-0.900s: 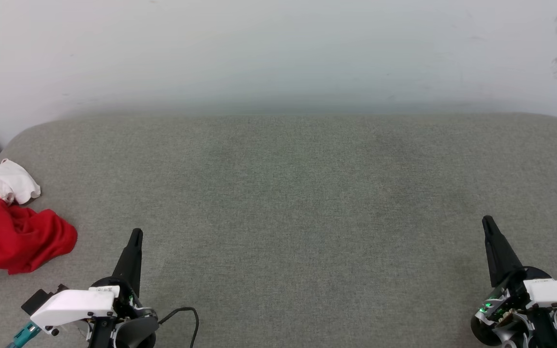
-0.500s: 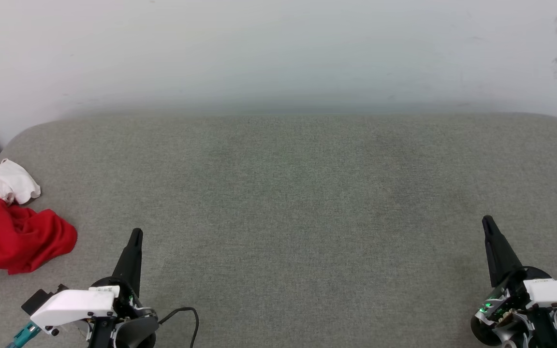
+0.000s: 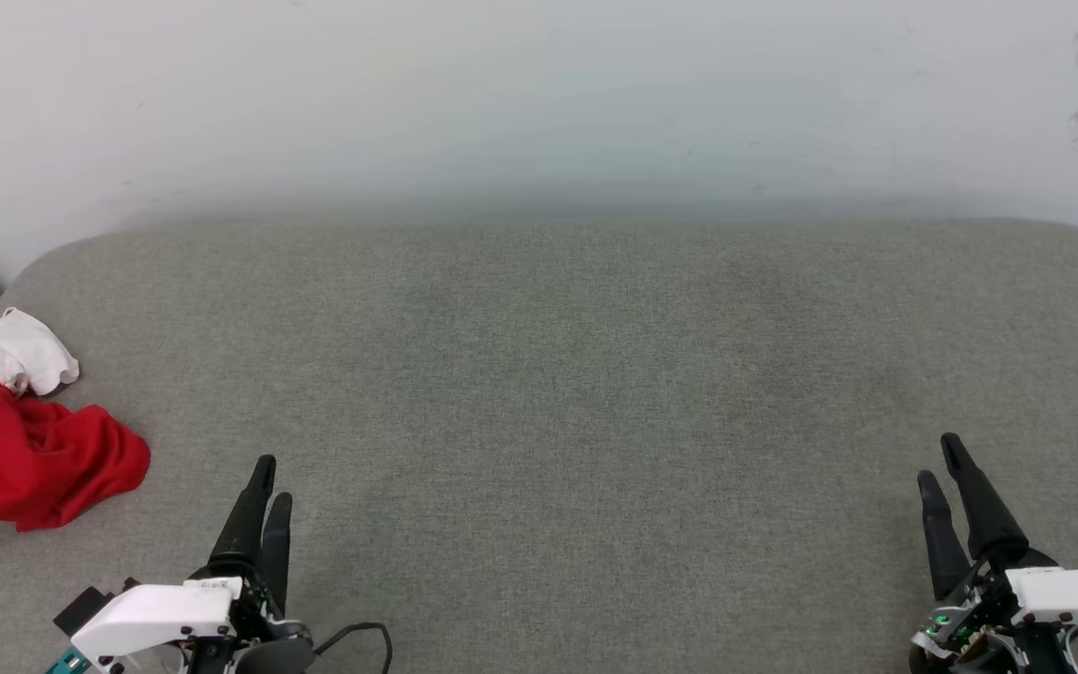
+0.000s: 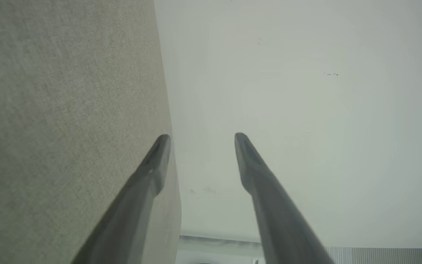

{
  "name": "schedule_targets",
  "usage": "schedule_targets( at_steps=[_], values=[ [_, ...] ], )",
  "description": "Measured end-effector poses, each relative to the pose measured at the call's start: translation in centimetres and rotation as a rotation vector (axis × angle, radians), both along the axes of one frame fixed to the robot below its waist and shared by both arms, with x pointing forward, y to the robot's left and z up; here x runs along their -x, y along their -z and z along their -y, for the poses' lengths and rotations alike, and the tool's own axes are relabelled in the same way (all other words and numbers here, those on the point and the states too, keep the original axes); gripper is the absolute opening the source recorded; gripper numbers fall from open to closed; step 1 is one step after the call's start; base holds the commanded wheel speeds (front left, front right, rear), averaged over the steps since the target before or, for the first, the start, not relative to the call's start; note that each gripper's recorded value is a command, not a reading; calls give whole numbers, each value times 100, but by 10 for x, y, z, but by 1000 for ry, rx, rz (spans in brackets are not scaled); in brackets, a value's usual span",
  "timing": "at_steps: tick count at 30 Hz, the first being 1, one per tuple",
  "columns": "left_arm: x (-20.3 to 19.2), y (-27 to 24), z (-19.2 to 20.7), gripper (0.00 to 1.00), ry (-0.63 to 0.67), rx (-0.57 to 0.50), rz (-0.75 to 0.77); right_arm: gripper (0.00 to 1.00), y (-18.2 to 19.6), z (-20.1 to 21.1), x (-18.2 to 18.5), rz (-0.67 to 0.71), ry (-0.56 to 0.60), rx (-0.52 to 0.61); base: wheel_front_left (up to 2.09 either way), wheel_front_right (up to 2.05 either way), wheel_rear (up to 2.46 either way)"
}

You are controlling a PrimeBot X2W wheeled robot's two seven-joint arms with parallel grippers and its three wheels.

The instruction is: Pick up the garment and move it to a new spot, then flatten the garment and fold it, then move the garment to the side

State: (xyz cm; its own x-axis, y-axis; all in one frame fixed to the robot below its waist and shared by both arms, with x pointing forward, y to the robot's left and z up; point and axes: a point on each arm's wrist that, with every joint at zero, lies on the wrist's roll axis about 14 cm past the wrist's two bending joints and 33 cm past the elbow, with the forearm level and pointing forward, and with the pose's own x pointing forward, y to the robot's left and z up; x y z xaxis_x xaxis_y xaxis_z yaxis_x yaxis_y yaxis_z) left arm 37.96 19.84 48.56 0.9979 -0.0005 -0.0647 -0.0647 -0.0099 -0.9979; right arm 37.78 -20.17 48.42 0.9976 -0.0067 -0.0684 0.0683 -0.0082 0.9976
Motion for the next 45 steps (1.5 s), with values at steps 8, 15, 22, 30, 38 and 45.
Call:
schedule_targets(
  at_steps=[8, 15, 22, 30, 38, 45],
  values=[
    [-1, -4, 11, 100, 10, -16, 11, 100, -6, -2, 0, 17, 11, 19, 0, 0, 0],
    [-3, -11, 17, 100, 13, -37, 33, 100, -14, -4, -1, 43, 20, 41, 0, 0, 0],
    [-6, -22, 23, 100, 17, -93, 66, 100, -21, -4, -1, 63, 24, 110, 0, 0, 0],
    [-7, -34, 27, 100, 26, -282, 107, 100, -29, -1, -1, 85, 27, 280, 0, 0, 0],
    [-7, -40, 33, 100, 40, -492, 129, 100, -40, 0, 1, 114, 25, 561, 0, 0, 0],
    [-5, -41, 40, 100, 58, -667, 136, 100, -46, -9, 1, 138, -12, 737, 0, 0, 0]
  ],
)
